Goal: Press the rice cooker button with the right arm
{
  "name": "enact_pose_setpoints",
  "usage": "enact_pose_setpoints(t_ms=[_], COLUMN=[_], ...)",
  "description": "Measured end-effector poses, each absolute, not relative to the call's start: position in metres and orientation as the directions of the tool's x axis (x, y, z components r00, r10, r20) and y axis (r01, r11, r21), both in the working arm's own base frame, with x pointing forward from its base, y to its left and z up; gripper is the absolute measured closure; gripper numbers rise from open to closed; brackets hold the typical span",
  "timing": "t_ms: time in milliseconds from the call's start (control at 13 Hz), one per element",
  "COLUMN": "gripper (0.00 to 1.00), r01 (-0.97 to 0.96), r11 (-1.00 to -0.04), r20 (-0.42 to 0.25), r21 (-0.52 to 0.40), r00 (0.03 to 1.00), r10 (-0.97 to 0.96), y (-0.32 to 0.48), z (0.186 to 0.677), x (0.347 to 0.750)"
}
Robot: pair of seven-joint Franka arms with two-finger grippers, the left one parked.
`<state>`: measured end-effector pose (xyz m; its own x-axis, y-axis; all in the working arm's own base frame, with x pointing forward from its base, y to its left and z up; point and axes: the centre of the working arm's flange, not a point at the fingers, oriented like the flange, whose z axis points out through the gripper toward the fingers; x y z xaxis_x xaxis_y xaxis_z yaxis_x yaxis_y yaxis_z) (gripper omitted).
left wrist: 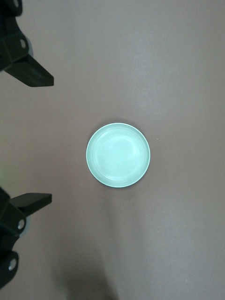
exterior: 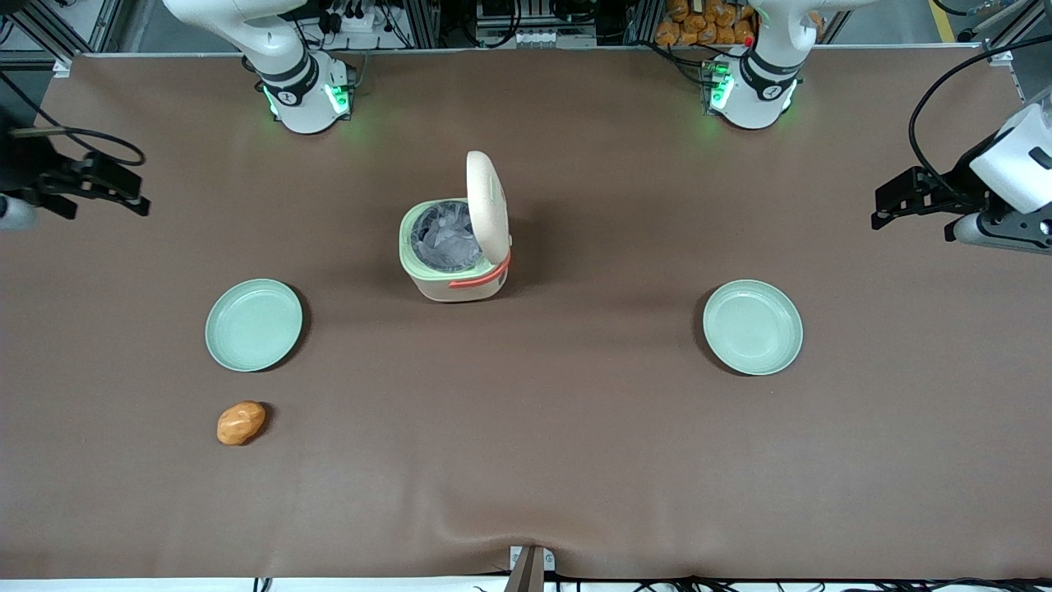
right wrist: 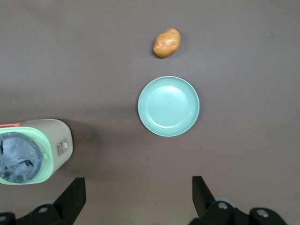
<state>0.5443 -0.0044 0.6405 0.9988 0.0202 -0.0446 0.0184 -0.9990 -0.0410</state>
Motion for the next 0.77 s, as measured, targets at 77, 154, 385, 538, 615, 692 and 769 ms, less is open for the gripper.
enact_pose_setpoints(t_ms=[77,154,385,538,615,692,769], gripper=[0.00,0.00,0.00,0.00,0.00,0.00,0.00], r01=[0.016,0.019,0.042,0.047,0.048,0.049,0.049], r11=[-0.999,-0.999,-0.998,-0.998,-0.998,-0.998,-0.998], r20=[-0.051,-0.056,-0.055,-0.046,-0.042,-0.040,-0.040], r21=[-0.042,-0.042,-0.045,-0.048,-0.048,-0.049,-0.049], r00=[0.999,0.998,0.997,0.998,0.998,0.998,0.998], r10=[0.018,0.021,0.045,0.049,0.050,0.051,0.051], y=[-0.010,-0.014,-0.020,-0.021,-0.021,-0.022,-0.022], z=[0.638,0.636,0.637,0.642,0.644,0.645,0.645], x=[0.543,0.541,0.534,0.529,0.528,0.527,0.526])
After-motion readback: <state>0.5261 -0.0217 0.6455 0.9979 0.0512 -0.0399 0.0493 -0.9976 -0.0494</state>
